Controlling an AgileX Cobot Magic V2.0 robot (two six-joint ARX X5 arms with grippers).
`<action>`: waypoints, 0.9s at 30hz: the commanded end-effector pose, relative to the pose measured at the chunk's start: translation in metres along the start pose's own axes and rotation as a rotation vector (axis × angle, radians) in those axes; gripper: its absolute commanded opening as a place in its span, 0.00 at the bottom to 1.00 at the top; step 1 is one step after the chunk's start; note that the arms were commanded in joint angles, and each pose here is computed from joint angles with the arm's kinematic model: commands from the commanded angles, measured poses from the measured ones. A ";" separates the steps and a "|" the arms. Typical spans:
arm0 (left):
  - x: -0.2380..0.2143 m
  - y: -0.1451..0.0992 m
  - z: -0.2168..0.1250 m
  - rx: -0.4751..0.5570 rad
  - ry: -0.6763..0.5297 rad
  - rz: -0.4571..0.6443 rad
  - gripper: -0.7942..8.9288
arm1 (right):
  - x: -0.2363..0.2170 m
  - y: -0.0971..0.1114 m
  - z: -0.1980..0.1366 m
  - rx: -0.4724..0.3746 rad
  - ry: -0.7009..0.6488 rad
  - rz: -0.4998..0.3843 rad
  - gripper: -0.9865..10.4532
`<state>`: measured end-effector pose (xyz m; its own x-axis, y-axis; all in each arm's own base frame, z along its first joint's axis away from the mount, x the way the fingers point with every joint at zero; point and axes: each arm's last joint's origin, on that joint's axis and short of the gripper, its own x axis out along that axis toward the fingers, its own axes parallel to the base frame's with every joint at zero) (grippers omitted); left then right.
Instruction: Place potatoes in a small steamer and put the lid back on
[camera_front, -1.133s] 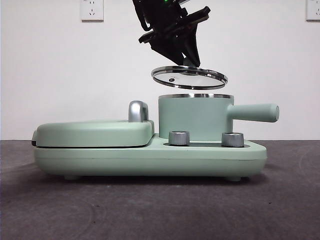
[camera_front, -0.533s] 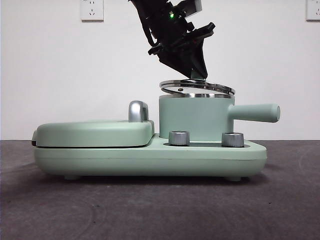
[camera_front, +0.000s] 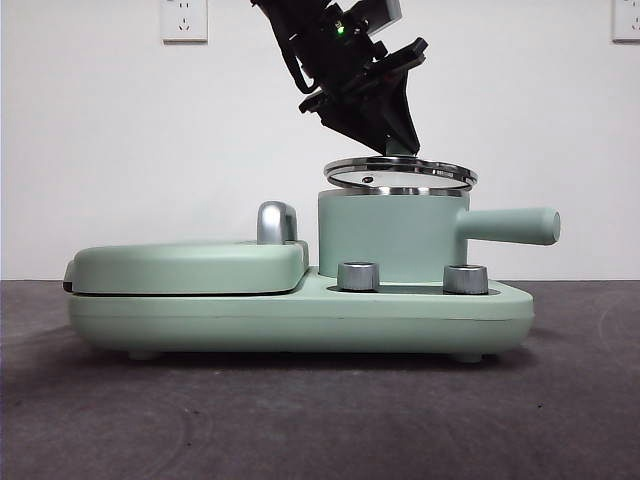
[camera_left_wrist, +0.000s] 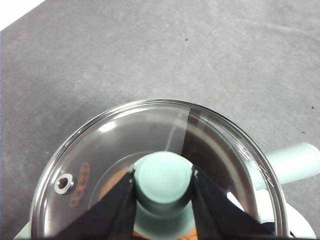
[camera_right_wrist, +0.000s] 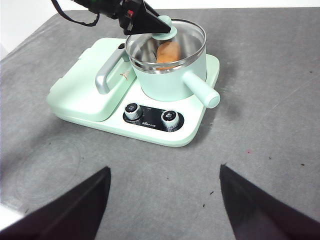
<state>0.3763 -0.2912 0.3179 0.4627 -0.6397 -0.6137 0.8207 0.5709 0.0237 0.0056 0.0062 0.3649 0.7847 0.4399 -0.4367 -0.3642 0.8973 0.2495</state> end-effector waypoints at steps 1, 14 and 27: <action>0.011 0.001 0.002 0.013 -0.019 -0.004 0.09 | -0.002 0.001 0.002 0.009 -0.014 0.009 0.38; 0.014 0.003 -0.003 0.028 0.034 0.062 0.09 | -0.002 0.001 0.002 0.023 -0.015 0.009 0.38; 0.014 0.003 -0.006 0.018 0.060 0.066 0.09 | -0.002 0.001 0.002 0.033 -0.015 0.009 0.38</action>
<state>0.3794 -0.2906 0.3108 0.4961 -0.5781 -0.6479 0.7927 0.6061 0.0662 0.0056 0.0062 0.3649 0.7849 0.4400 -0.4363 -0.3510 0.8960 0.2722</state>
